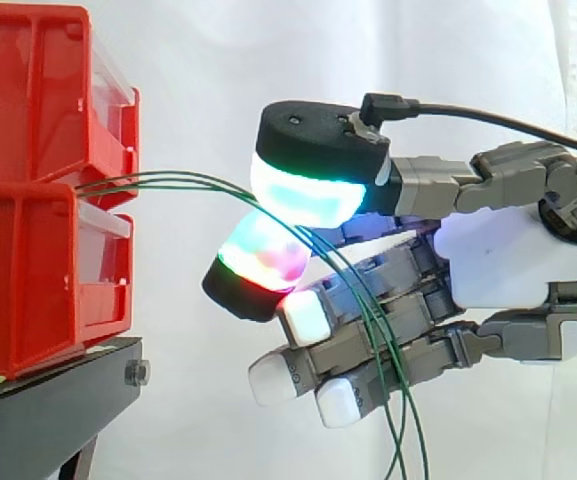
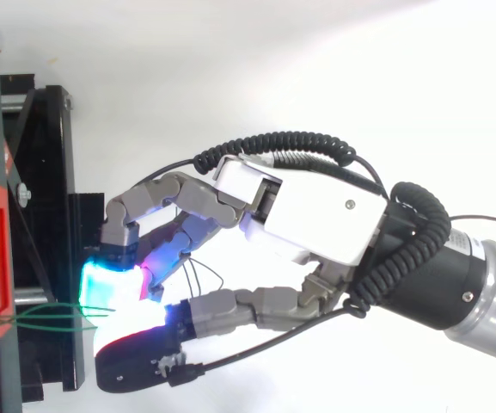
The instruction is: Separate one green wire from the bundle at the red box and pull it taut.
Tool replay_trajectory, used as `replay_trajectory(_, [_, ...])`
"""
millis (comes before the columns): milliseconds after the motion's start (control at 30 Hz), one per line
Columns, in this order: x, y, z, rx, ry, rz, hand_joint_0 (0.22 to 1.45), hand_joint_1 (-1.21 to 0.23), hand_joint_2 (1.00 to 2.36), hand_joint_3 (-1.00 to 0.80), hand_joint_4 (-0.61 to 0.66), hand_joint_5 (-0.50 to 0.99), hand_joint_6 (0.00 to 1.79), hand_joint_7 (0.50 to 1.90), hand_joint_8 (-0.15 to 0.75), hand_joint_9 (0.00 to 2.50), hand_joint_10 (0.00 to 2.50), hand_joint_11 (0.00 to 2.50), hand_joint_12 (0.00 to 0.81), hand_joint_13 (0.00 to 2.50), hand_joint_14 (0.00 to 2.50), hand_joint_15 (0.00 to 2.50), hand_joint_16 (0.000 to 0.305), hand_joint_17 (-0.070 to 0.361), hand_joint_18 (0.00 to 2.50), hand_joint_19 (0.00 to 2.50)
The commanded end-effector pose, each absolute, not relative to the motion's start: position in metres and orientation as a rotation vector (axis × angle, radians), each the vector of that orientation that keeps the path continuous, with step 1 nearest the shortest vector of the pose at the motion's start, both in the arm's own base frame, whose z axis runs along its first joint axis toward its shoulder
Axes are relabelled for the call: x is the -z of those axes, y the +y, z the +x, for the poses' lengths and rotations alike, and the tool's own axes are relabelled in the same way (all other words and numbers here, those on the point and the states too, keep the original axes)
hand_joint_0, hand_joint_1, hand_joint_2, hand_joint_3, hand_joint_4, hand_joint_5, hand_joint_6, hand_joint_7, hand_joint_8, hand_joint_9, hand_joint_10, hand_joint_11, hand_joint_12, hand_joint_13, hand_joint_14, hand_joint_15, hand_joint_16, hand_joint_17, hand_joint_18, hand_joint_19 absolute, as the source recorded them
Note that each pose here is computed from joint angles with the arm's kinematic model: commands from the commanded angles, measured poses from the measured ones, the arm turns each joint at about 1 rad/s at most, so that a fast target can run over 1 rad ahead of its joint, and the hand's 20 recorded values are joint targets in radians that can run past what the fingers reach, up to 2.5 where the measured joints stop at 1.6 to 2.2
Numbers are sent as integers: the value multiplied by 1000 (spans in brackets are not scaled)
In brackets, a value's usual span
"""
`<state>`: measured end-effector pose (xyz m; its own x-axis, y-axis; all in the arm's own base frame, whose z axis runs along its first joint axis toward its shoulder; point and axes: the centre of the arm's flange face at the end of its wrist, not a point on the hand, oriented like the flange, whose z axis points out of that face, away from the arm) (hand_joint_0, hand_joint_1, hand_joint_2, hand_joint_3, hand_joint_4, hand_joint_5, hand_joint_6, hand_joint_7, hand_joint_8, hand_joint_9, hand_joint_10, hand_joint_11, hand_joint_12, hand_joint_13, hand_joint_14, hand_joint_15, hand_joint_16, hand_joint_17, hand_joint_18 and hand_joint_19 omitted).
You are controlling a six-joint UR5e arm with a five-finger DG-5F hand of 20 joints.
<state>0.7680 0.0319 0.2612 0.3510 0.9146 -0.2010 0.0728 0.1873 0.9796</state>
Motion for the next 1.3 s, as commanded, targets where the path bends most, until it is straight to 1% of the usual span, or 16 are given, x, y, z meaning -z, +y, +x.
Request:
replay_trajectory(0, [-262,32,768,-781,1051,1240,650,-801,1011,-349,81,-157,904,991,256,1026,17,561,307,846,17,396,48,109,729,609])
replay_trajectory(133, [-261,32,768,-780,1053,1240,659,-831,1000,-500,88,-152,912,949,251,1050,16,582,300,849,15,392,48,107,731,600])
replay_trajectory(167, [-261,32,768,-780,1053,1240,652,-831,1000,-500,91,-149,910,956,248,1053,17,577,300,849,15,393,47,107,730,600])
replay_trajectory(233, [-262,32,768,-782,1051,1241,606,-783,1000,-500,118,-138,904,988,247,1083,15,566,297,863,15,389,47,105,740,601])
replay_trajectory(300, [-264,32,768,-786,1051,1240,561,-743,1000,-500,126,-132,902,986,246,1115,18,573,301,880,15,392,48,107,759,602])
replay_trajectory(433, [-277,32,764,-785,1047,1241,497,-590,1000,-500,127,-124,895,988,267,1153,14,560,326,909,14,383,52,116,795,600])
replay_trajectory(533, [-284,29,759,-767,1069,1247,496,-575,1000,-500,128,-123,889,993,271,1157,17,551,325,911,16,387,52,116,798,606])
replay_trajectory(600, [-287,26,756,-756,1078,1251,520,-561,1000,-500,125,-124,887,1008,265,1150,17,548,318,906,14,385,50,113,785,608])
replay_trajectory(667, [-285,26,756,-752,1082,1252,569,-595,1000,-500,118,-125,883,1048,258,1140,16,565,309,894,15,395,48,108,764,623])
replay_trajectory(733, [-286,28,756,-757,1081,1250,584,-633,1000,-500,116,-126,883,1058,257,1136,16,562,308,891,15,396,47,106,759,624])
replay_trajectory(800, [-286,28,756,-756,1082,1249,586,-660,1000,-500,121,-129,885,1051,257,1126,16,564,307,888,15,399,47,107,757,633])
replay_trajectory(900, [-286,28,756,-755,1083,1248,536,-630,1000,-500,127,-130,888,1031,262,1122,17,559,317,894,15,391,49,111,766,613])
replay_trajectory(1000, [-287,28,756,-756,1082,1248,526,-636,1000,-500,128,-130,888,1026,268,1122,18,552,320,895,15,390,50,112,772,619])
replay_trajectory(1033, [-286,28,757,-756,1082,1248,528,-641,1000,-500,128,-130,888,1026,267,1122,18,553,320,894,15,390,50,112,771,619])
replay_trajectory(1100, [-286,28,757,-756,1082,1248,578,-689,1000,-500,122,-132,887,1039,255,1110,16,559,309,884,15,403,48,108,753,623])
replay_trajectory(1267, [-286,28,756,-755,1083,1248,618,-765,1011,-345,80,-133,896,1082,254,1104,18,569,305,874,17,400,47,106,741,628])
